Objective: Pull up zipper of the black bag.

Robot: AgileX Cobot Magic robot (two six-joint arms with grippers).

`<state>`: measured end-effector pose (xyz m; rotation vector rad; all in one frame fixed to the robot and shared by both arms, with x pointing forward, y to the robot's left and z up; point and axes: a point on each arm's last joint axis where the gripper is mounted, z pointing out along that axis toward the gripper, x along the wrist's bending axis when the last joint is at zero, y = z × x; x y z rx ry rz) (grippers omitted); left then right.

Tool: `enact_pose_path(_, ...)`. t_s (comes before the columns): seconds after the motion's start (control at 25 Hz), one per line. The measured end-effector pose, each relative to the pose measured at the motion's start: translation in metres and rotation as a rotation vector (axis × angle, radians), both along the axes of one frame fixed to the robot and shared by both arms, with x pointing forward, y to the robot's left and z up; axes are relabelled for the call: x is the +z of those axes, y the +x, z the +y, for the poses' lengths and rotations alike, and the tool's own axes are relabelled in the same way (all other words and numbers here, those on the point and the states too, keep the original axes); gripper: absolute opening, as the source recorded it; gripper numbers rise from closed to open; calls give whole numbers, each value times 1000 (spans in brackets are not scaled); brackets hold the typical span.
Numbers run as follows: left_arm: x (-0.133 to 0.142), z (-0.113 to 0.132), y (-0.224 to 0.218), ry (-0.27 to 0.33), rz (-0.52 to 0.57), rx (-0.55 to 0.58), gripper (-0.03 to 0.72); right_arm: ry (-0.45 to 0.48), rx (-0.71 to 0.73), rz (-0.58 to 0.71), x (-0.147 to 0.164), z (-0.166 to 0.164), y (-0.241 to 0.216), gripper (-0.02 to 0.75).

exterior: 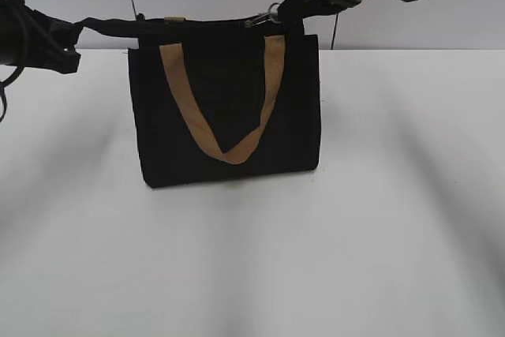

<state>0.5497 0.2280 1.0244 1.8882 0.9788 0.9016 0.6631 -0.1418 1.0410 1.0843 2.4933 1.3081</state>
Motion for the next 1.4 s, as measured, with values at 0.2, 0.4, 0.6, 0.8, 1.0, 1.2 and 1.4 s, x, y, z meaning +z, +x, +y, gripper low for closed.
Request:
enact_pose_path(0.2, 0, 0, 0, 0, 1, 2, -4, -47, -22, -12, 13, -24, -2, -15)
enact_pose_path(0.4, 0, 0, 0, -9, 1, 5, -4, -42, -8, -7, 16, -20, -5, -15)
enact_pose_path(0.6, 1, 2, 1, -91, 26, 63, 92, -36, 39, -10, 18, 0, -13, 55)
enact_pose_path(0.8, -4, 7, 0, -160, 113, 174, 435, -27, 64, 76, 16, 6, -21, 410)
enact_pose_path(1.0, -9, -7, -16, -102, 241, 261, 516, -93, 70, 209, 10, 1, -31, 543)
enact_pose_path(1.2, 1, -27, -35, -78, 279, 250, 524, -169, 30, 282, 20, -7, -43, 552)
enact_pose_path(1.4, 17, -33, -55, -151, 313, 279, 524, -217, -13, 361, 36, -16, -58, 554)
